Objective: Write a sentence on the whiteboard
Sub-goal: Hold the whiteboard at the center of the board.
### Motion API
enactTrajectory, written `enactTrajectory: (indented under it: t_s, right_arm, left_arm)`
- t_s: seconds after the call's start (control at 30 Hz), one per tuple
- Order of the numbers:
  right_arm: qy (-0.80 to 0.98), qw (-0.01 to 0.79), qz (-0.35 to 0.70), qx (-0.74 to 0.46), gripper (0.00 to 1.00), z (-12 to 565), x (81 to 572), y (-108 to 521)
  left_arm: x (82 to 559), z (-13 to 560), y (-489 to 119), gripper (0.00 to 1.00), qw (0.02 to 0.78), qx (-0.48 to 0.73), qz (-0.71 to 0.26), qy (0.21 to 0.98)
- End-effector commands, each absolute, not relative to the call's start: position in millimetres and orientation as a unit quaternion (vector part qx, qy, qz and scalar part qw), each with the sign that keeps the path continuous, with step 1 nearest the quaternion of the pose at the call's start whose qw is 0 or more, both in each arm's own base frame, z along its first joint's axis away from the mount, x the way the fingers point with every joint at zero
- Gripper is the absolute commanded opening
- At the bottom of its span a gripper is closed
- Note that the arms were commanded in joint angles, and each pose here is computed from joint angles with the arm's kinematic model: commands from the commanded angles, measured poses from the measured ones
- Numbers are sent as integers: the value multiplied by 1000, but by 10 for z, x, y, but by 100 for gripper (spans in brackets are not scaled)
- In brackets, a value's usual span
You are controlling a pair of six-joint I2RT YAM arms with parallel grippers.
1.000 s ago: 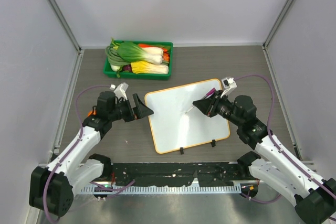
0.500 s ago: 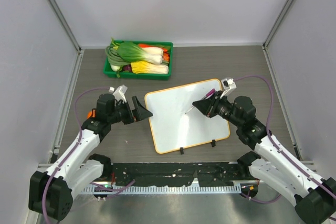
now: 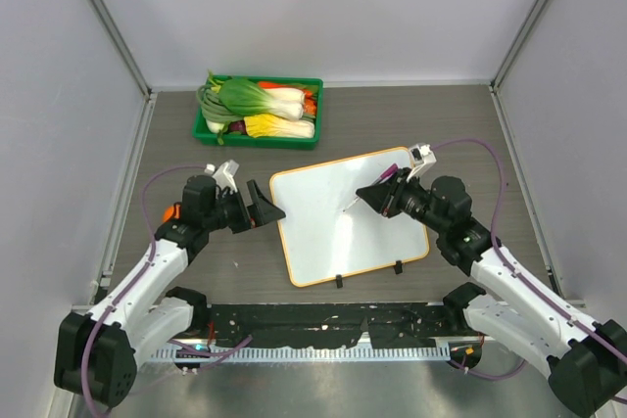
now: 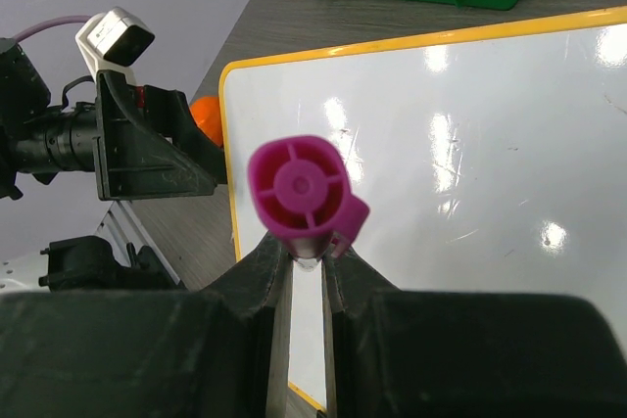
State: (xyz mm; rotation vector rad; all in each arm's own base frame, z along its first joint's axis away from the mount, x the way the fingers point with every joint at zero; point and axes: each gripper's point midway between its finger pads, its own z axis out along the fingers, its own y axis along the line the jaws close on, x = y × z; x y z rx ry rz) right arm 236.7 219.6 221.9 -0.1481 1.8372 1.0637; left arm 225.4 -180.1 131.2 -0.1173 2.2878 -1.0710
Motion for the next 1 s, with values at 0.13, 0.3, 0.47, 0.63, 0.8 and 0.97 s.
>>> enactTrajectory:
  t_s: [0.13,0.3,0.47,0.63,0.8,0.97]
  right_arm:
    - [726,504,463,-68,1,2440,2414,2288]
    - [728,506,457,-65,1,2433,2420,2264]
    - [729,506,457,-63,1,2398,2407,2252]
    - [729,504,458,-65,1,2377,2386,2251]
    - [730,506,455,-64,1,2367,2399,2242]
    - [732,506,452,-64,1,2346,2408,2237]
  left_arm:
    - [2296,1364,-1897,91,305,-31,-430,849]
    - [2295,1353,-1893,90,306,-32,-431,848]
    - [2289,1317,-1892,90,304,-36,-431,849]
    - [2280,1330,-1888,91,306,-38,-433,847]
    - [2291,1297,-1880,91,306,-40,-429,849]
    - [2292,1273,-1892,91,304,-38,-431,848]
